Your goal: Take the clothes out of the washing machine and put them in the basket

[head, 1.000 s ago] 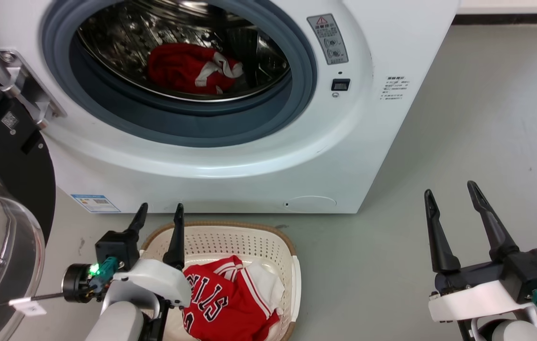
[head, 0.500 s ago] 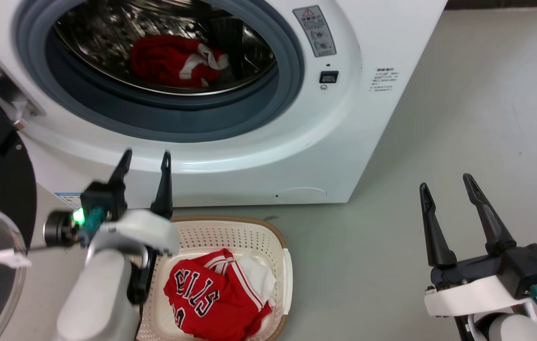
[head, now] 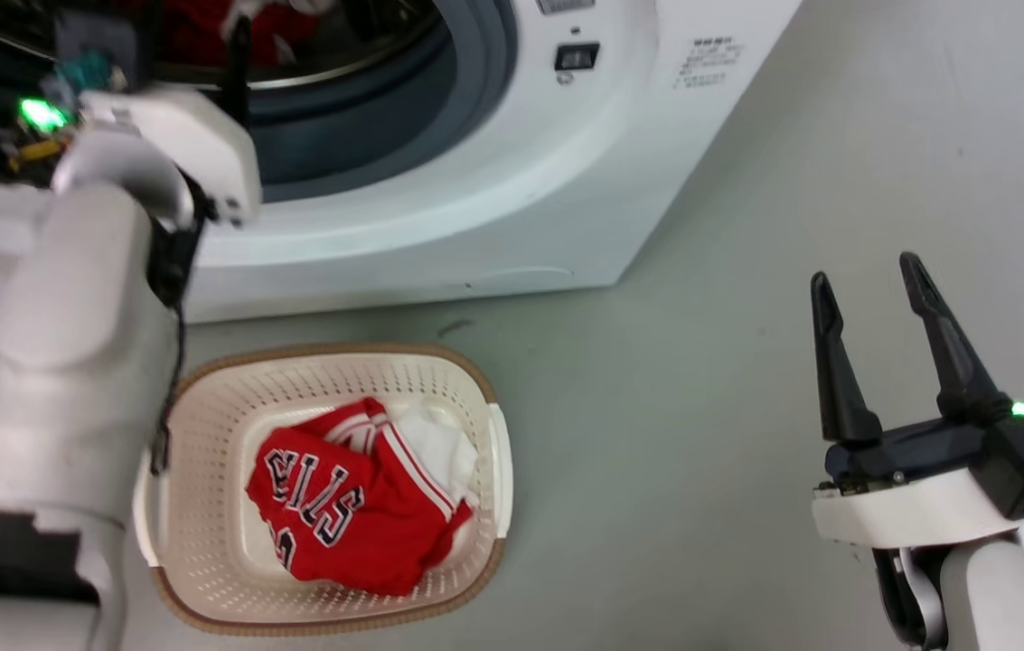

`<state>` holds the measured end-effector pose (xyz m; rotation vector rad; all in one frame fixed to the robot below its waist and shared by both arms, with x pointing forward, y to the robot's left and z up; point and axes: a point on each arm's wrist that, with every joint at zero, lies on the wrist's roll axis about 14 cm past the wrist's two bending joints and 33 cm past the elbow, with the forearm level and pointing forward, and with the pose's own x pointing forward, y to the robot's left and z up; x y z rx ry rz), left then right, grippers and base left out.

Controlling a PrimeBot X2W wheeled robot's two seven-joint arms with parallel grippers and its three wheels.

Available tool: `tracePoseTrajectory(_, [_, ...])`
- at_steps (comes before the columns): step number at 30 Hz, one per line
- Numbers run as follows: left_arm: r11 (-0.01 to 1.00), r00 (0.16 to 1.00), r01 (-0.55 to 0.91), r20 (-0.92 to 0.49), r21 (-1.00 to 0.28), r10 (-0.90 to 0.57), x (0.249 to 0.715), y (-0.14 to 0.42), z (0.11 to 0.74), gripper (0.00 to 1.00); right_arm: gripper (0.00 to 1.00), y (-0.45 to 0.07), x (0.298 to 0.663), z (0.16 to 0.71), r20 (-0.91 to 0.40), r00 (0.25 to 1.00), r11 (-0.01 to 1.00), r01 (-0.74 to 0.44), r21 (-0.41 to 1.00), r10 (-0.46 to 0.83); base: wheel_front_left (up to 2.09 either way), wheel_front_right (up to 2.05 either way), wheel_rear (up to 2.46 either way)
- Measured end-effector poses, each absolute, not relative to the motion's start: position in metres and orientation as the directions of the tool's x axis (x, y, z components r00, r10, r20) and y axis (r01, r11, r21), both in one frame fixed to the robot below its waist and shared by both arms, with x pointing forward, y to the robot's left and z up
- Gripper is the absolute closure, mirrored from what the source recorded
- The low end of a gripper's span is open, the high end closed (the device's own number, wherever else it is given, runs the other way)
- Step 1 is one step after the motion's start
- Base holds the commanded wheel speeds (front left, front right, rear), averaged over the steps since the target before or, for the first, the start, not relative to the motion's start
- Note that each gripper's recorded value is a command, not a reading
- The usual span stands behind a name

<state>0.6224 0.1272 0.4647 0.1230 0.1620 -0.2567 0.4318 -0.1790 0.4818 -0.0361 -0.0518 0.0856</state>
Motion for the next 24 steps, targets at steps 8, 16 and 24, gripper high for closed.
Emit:
tracePoseTrajectory(8, [0.952, 0.915, 0.279, -0.336, 0.128, -0.223, 0.685, 0.128, 0.426, 0.0, 0.0, -0.193, 0.449, 0.455, -0.003, 0.999, 0.998, -0.05, -0.027, 0.05, 0.0, 0.0, 0.0])
tracePoseTrajectory(16, [0.947, 0.842, 0.288, -0.509, 0.141, -0.181, 0.728, 0.132, 0.381, 0.0, 0.0, -0.21, 0.455, 0.428, -0.064, 0.998, 1.0, -0.008, -0.029, 0.006, 0.0, 0.0, 0.0])
tracePoseTrajectory(24, [0.933, 0.736, 0.306, -0.669, 0.19, -0.105, 0.752, 0.139, 0.344, 0.0, 0.0, -0.229, 0.455, 0.405, -0.121, 0.992, 0.998, 0.041, -0.046, -0.046, 0.0, 0.0, 0.0])
